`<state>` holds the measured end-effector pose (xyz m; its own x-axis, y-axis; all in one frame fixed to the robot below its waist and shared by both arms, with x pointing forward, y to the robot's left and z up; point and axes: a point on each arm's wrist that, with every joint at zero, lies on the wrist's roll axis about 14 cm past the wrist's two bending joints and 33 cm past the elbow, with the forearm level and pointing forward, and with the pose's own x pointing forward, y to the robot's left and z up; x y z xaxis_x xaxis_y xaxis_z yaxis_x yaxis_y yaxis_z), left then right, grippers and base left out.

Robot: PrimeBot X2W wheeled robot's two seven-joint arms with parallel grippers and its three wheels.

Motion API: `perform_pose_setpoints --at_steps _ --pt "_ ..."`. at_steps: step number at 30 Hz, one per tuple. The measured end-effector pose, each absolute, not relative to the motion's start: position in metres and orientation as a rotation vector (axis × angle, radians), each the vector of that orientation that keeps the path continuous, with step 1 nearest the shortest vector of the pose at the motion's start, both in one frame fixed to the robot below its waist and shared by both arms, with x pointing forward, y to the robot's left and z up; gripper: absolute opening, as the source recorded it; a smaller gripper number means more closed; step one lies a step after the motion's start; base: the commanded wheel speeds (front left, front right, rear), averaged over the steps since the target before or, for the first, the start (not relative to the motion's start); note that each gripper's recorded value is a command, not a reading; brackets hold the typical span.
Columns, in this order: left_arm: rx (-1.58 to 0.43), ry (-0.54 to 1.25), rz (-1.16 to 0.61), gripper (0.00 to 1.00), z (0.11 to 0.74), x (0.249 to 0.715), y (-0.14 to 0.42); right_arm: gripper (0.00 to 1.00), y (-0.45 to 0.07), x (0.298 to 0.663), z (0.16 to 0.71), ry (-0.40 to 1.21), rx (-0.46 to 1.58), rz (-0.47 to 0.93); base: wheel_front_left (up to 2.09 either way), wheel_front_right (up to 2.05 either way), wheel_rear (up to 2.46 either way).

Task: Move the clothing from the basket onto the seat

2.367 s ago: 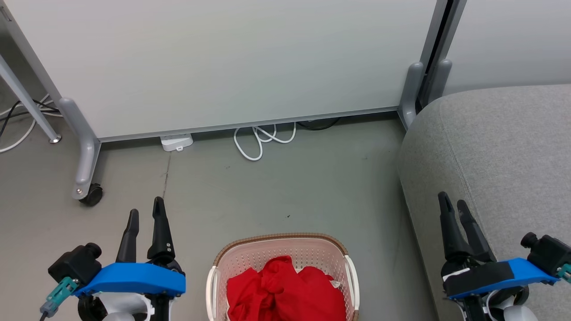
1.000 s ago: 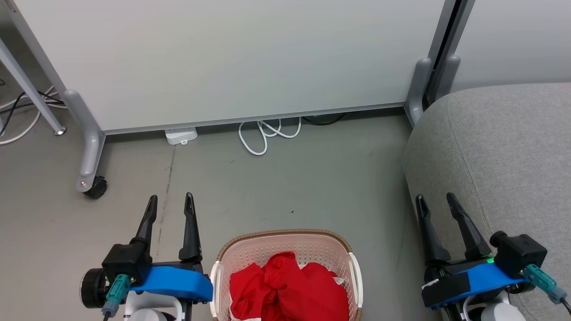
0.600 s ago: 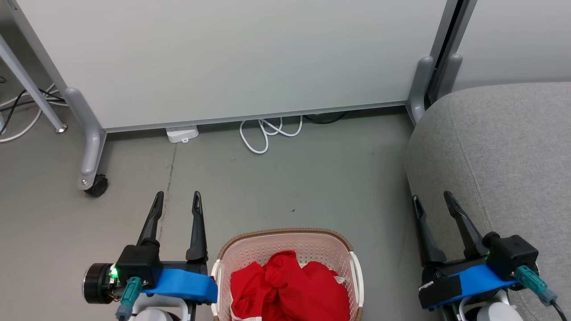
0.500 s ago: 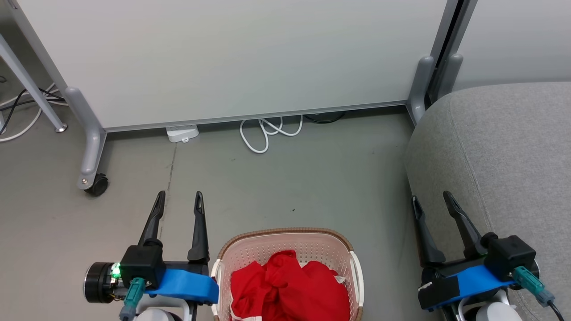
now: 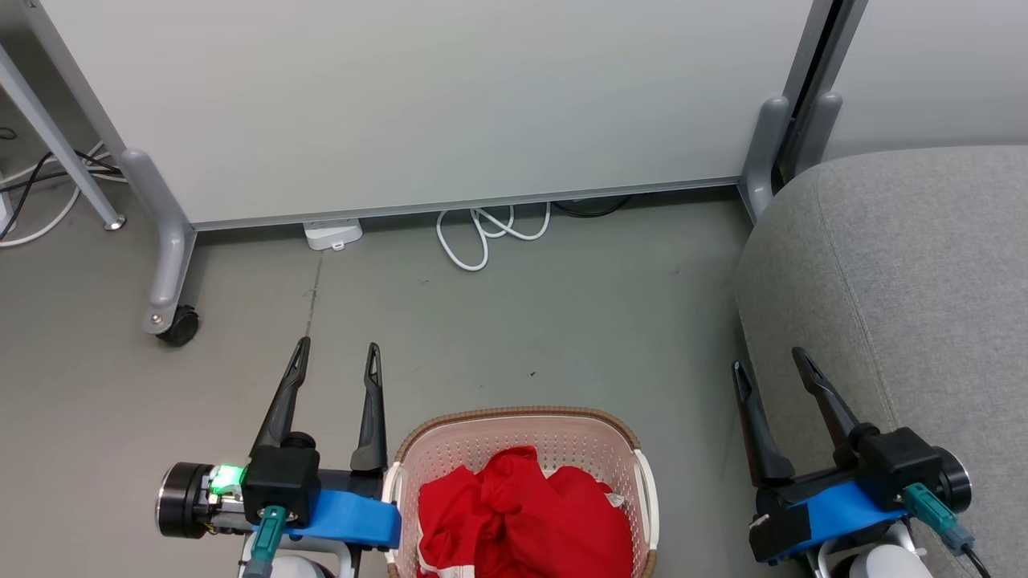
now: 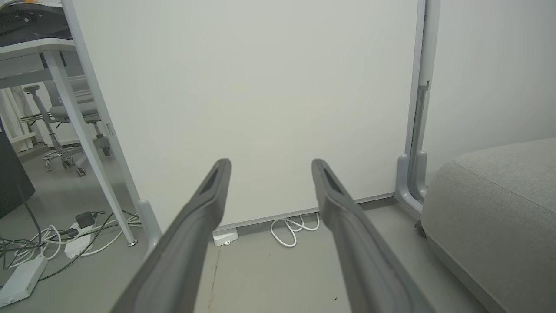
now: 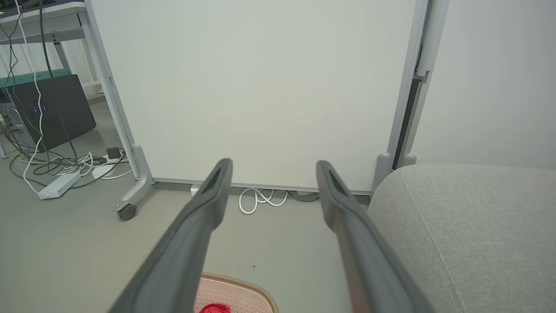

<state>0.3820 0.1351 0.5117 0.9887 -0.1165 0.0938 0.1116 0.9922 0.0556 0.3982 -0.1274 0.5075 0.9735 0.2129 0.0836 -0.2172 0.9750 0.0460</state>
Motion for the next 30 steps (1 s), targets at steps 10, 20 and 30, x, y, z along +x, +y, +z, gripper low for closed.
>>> perform_pose_setpoints --at_steps 10,20,30 --pt "0.054 -0.095 -0.117 1.0 0.5102 0.3824 0.1342 1.0 -0.1284 0.3993 0.5016 -0.063 0.041 0.215 0.0 0.0 0.0" --pt "0.051 -0.091 -0.112 1.0 0.509 0.3827 0.135 1.0 -0.1281 0.4008 0.5001 -0.058 0.04 0.216 0.0 0.0 0.0" --pt "0.044 -0.087 -0.143 1.0 0.508 0.3884 0.1289 1.0 -0.1294 0.4016 0.4974 -0.05 0.042 0.212 0.0 0.0 0.0"
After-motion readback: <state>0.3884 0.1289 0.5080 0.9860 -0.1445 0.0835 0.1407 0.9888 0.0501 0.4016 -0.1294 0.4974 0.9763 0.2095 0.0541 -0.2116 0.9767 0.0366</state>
